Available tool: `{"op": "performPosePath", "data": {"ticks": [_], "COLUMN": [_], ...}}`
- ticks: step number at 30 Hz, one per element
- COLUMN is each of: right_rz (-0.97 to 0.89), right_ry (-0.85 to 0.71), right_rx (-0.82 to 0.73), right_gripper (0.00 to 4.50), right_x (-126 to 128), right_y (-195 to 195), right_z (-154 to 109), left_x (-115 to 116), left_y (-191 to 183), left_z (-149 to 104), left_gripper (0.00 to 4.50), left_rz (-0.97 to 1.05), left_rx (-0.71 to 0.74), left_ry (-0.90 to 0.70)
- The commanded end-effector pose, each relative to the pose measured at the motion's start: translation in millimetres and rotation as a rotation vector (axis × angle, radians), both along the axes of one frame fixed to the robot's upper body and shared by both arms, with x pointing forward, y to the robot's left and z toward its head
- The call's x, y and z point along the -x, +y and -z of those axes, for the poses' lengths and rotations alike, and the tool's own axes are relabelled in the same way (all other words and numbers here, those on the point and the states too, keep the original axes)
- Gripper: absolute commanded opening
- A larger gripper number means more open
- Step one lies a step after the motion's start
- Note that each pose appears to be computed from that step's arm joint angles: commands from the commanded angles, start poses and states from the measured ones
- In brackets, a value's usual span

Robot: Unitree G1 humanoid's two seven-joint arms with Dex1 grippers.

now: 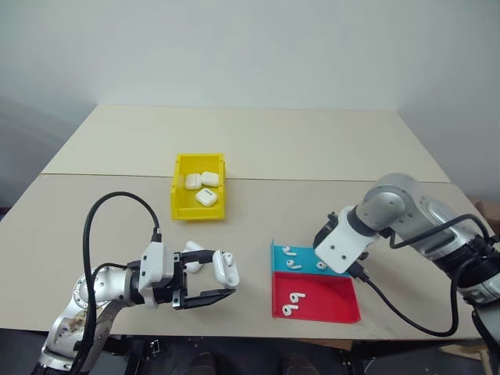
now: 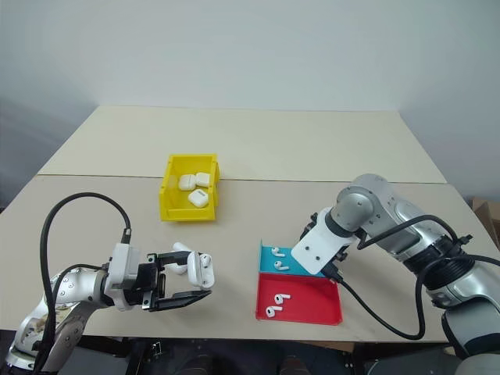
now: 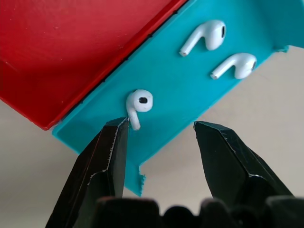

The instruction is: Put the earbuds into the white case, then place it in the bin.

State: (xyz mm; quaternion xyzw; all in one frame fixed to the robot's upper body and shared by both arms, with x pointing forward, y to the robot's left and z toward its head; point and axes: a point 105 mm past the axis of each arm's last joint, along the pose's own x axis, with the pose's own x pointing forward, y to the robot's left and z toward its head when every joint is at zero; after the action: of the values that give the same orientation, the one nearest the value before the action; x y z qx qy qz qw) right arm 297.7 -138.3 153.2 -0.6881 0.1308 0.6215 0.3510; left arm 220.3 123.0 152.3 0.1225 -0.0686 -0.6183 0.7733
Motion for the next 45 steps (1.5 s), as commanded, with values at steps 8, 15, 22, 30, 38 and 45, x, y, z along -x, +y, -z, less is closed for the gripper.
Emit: {"op": "performPosePath", "data": {"ticks": [8, 15, 22, 30, 38, 45], "right_rz": [-0.068, -0.067, -0.072, -0.085, -0.071, -0.070], "right_ry": [0.040, 0.036, 0.034, 0.032, 0.027, 0.026], "right_rx": [0.041, 0.057, 0.054, 0.057, 0.057, 0.059], "right_gripper": [2.67, 2.67, 2.67, 2.30, 1.52, 1.52], "right_x": [8.2, 4.0, 1.1, 1.3, 1.5, 0.6], "right_y": [0.7, -1.4, 2.2, 5.0, 3.2, 3.1], "right_z": [13.9, 21.0, 24.3, 26.7, 28.0, 28.6], "left_x": [3.7, 2.8, 2.8, 2.4, 1.7, 0.5], "left_y": [-6.1, -3.7, -4.8, -5.4, -5.5, -5.5], "left_z": [-9.4, -9.6, -9.9, -10.9, -10.7, -11.2], "left_gripper": [2.76, 2.76, 2.76, 2.76, 2.76, 2.76], "left_rz": [0.027, 0.020, 0.017, 0.015, 0.011, 0.009], "left_rx": [0.007, 0.004, 0.004, 0.004, -0.001, 0.004], "left_ry": [-0.035, -0.031, -0.033, -0.040, -0.037, -0.039]}}
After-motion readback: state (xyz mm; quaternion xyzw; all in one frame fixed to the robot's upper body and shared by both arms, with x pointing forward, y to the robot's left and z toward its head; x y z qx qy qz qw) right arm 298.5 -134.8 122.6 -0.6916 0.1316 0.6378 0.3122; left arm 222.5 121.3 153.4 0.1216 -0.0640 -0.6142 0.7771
